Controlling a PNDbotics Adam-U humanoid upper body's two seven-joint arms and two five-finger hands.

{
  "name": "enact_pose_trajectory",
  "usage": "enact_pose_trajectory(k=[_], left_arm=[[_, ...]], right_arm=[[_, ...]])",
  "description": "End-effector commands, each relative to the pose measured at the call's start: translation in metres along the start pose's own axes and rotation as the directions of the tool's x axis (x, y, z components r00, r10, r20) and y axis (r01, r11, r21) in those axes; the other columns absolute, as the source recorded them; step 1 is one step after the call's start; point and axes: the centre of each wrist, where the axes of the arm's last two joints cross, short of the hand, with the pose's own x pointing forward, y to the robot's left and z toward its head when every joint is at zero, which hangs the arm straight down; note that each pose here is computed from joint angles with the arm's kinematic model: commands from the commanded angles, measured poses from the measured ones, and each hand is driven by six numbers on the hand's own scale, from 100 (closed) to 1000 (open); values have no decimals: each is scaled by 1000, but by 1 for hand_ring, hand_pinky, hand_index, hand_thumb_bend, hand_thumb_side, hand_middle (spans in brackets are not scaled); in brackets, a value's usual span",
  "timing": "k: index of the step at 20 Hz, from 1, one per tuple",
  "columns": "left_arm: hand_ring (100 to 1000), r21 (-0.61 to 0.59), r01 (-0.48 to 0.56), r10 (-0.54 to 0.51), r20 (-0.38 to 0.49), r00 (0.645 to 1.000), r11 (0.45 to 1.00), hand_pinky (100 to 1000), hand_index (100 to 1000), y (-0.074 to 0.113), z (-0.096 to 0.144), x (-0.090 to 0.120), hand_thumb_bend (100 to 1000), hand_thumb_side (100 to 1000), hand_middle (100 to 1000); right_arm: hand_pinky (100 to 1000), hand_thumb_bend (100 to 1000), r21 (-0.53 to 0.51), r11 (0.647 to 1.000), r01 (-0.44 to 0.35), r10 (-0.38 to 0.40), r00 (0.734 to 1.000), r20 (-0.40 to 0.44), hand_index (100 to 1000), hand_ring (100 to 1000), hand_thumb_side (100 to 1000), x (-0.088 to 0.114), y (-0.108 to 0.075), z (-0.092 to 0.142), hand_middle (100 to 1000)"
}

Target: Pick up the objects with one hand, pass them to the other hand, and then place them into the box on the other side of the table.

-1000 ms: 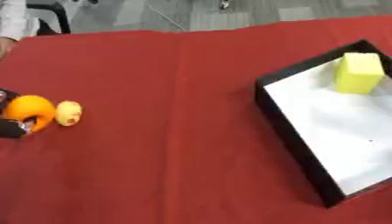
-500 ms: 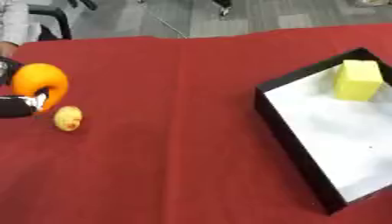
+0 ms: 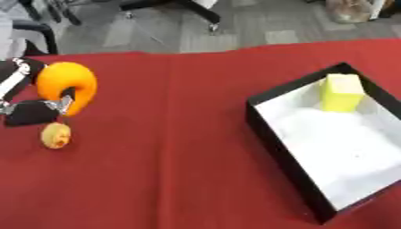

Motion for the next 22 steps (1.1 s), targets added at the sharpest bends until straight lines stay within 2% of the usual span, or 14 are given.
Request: enact_pose_trajectory(k=[1,4,5,8,11,13,18,22], left_arm=[[623,-7,-16,16,42,999,1000,761,557,-4,-6,6,100,312,518],[623,-18,-21,22,47,999,1000,761,557,-8,-7,6,100,312,518],[594,-20,-23,24,51,998,1000,748,560,-9,-8,6,100,327,520],[588,-48,-80,85,117,989,996,749,560,-26,-9,17,100,340,517],[583,-41,-117,122,159,980,992,749,559,-45,-13,24,100,356,514],[552,-29,-129,132,191,973,991,727,556,-53,-15,28,100,371,490],[550,-17,-190,189,241,952,982,730,553,-77,-17,31,100,397,489],[550,14,-218,205,287,936,976,729,550,-86,-20,38,100,428,489]], right_arm=[[850,646,63,997,-33,33,999,14,851,914,335,3,6,-10,890],[850,646,85,995,-42,41,999,14,851,914,335,1,10,-13,890],[853,652,88,995,-43,42,999,17,859,924,327,1,11,-13,904],[853,654,155,988,-22,17,999,33,861,926,322,5,32,-26,907],[853,655,237,971,-20,14,1000,24,865,927,318,2,55,-38,910],[853,656,275,961,-29,25,1000,19,865,928,315,-1,64,-43,912],[853,658,345,936,-71,66,998,25,870,928,307,-5,82,-53,914],[853,658,391,915,-99,92,995,38,870,927,301,-6,95,-60,913]])
